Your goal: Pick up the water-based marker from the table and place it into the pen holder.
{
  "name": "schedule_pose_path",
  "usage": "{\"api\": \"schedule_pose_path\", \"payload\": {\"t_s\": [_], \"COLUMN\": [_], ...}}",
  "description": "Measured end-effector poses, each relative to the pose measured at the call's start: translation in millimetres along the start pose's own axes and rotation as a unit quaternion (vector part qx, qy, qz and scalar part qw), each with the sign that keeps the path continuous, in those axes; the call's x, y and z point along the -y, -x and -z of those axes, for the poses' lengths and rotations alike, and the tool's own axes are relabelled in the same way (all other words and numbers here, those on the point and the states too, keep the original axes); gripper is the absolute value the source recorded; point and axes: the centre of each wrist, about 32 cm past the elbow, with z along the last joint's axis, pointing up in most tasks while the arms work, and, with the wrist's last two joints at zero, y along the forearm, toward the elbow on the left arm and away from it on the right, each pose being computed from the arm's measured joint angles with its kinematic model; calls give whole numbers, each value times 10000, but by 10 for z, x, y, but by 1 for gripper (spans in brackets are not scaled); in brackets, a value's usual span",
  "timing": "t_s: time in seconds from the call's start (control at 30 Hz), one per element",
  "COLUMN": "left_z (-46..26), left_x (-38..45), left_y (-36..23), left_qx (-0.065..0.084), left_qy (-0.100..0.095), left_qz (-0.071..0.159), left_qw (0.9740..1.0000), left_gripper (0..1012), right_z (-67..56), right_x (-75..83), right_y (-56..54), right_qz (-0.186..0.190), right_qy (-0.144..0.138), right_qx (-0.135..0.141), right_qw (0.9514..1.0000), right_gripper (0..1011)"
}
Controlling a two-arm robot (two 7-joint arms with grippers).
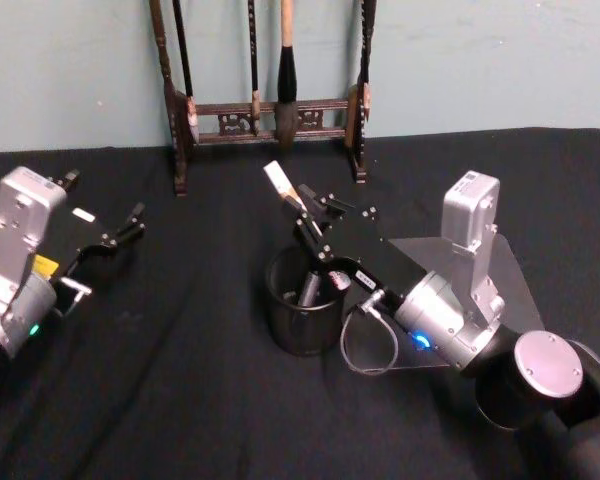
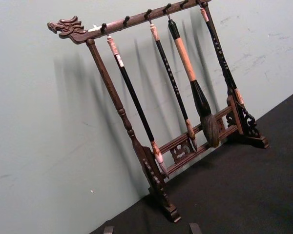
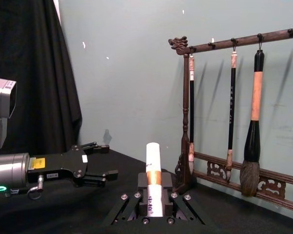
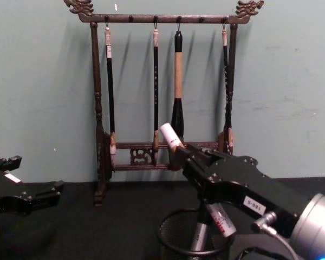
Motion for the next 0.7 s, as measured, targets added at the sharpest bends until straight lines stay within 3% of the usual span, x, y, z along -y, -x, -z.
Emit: {"api": "schedule_pose_path", "payload": {"t_s": [0.7], "left_z": [0], "left_x": [0], "left_y": [0], "left_qx": [0], "left_qy": [0], "left_qz": [0], "left_qw": [10000], "left_gripper": [1001], "right_z": [110], "right_x": [-120], "right_y": [35], "right_qz": [-90], "right_qy": [76], "right_qx": [79], "right_qw": [9999], "right_gripper": [168]}}
